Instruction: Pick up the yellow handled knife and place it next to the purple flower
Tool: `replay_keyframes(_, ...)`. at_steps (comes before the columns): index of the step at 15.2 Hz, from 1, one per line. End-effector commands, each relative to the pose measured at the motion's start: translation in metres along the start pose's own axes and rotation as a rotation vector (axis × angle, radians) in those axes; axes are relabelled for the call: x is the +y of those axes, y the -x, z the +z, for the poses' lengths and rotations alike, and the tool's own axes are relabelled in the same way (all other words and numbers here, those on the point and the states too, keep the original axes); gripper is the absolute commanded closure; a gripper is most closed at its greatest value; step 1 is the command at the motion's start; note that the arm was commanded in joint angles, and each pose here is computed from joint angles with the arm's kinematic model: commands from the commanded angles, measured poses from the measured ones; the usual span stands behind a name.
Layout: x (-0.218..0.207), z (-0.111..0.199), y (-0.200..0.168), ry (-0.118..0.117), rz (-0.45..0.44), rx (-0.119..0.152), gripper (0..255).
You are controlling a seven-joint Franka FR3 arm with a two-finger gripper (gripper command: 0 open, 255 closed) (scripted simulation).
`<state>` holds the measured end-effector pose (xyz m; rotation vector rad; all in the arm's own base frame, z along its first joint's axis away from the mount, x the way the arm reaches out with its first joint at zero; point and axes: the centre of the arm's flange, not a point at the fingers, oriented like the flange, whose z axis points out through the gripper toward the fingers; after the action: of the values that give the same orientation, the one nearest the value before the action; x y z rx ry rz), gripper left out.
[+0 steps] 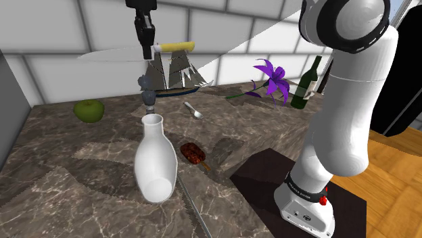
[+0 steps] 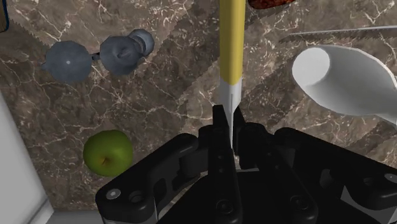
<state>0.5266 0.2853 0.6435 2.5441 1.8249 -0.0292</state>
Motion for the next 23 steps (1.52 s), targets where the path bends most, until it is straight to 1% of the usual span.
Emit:
replay_keyframes(1, 0.002, -0.001, 0.023, 0.000, 0.000, 0.000, 255)
replay_keyframes(23, 0.022, 0.005, 0.313, 0.000, 0.000, 0.000, 255)
